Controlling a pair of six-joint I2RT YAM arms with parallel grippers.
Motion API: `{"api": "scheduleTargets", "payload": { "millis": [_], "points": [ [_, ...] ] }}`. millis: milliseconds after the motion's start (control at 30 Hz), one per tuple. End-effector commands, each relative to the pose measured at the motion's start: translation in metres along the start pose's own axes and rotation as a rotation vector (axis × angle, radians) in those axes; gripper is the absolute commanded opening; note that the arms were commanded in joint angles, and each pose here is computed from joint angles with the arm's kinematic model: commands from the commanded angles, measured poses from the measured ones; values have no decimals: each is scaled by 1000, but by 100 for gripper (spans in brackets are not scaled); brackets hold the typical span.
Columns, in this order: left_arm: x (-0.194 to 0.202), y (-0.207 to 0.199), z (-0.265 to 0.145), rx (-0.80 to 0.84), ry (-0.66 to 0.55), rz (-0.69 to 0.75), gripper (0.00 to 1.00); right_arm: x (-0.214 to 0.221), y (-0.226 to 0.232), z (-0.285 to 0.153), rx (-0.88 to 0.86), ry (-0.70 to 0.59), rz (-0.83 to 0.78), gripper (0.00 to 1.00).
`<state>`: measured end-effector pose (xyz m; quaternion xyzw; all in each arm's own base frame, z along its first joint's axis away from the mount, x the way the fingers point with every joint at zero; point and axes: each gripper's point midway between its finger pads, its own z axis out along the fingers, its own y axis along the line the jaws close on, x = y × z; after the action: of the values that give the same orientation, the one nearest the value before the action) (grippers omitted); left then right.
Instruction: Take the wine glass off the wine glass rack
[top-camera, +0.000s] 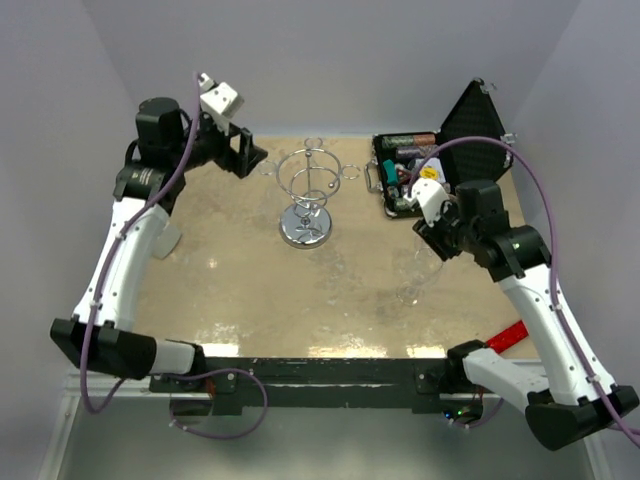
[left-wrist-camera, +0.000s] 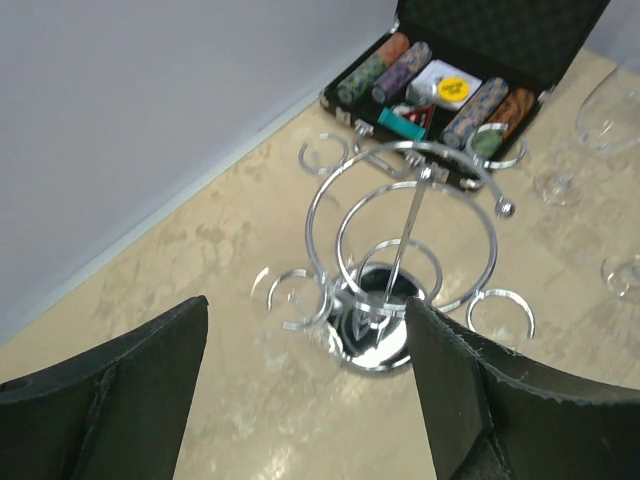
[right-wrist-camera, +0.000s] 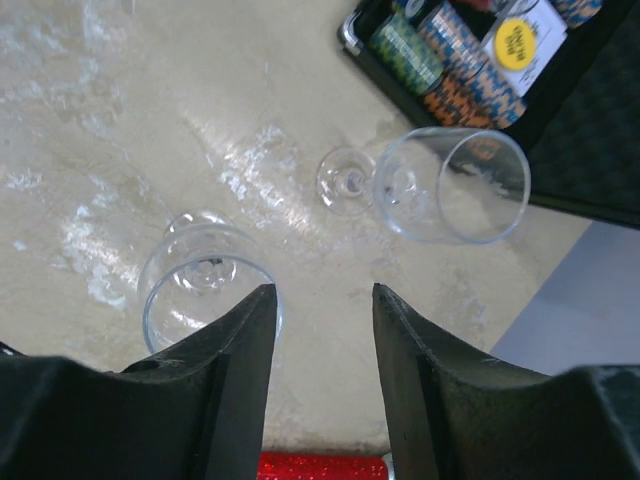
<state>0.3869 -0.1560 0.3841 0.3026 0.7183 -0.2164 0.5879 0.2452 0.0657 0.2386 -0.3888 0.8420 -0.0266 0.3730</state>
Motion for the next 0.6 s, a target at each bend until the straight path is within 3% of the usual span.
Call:
{"api": "scheduleTargets", "payload": {
  "millis": [0,133,300,467,567],
  "points": [
    [48,11,-40,-73,114,85,85,-29,-10,-25,14,-93,-2,48],
    [100,8,-48,-44,150,80,84,-56,-22,-42,54,-192,-8,53],
    [140,1,-23,40,91,104,83,-111,-42,-50,109,-395,-13,76],
    [145,13,5,36,-54,136,80,-181,-68,-56,138,-592,-34,78],
    [144,15,23,86,-118,124,74,-207,-85,-57,174,-635,-30,78]
  ]
}}
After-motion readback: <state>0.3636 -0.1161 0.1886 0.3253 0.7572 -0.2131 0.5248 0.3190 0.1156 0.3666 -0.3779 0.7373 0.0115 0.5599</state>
